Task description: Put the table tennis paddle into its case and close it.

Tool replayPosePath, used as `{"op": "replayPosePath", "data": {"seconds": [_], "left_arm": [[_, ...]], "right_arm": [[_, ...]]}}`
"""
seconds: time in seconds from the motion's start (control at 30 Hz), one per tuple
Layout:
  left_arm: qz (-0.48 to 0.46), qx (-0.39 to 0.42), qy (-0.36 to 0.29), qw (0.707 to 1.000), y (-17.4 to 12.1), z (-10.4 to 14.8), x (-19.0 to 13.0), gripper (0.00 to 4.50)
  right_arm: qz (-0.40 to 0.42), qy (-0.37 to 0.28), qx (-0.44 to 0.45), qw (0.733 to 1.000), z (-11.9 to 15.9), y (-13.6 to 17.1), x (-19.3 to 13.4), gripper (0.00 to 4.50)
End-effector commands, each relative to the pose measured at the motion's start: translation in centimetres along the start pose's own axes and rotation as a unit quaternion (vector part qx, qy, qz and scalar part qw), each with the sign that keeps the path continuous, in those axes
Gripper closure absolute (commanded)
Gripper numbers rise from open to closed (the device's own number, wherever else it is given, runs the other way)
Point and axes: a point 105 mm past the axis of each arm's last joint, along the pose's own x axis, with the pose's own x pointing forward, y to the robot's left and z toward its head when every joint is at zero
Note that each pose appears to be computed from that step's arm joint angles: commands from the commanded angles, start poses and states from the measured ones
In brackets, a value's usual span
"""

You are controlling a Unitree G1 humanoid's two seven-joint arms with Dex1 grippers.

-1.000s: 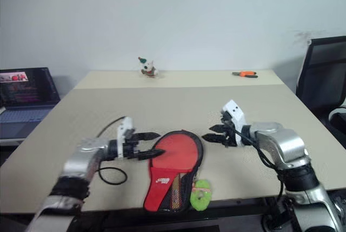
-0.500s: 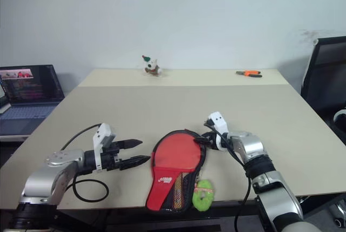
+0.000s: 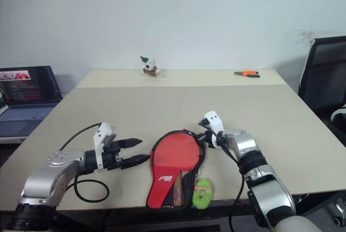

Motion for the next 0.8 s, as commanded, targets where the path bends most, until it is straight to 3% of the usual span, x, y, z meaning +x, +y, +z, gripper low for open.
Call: {"op": "replayPosePath", "data": {"seconds": [0.03,0.43,0.7,0.8], "left_arm": [[-0.009,0.028,-0.016,0.999,-0.4,1.6,0.2,0.0],[-0.008,0.034,-0.013,0.999,-0.2,1.7,0.3,0.0],[-0.012,0.035,-0.011,0.999,-0.2,1.6,0.6,0.0],[-0.018,0.037,-0.011,0.999,-0.2,1.6,1.2,0.0]], "right_arm": [[-0.006,-0.012,-0.028,1.0,1.4,0.3,0.6,4.47],[-0.047,-0.065,-0.089,0.993,6.7,-0.2,1.5,4.47],[-0.01,-0.044,-0.093,0.995,6.0,1.5,2.7,4.47],[-0.011,-0.058,-0.08,0.995,6.4,1.9,2.9,3.75]]}}
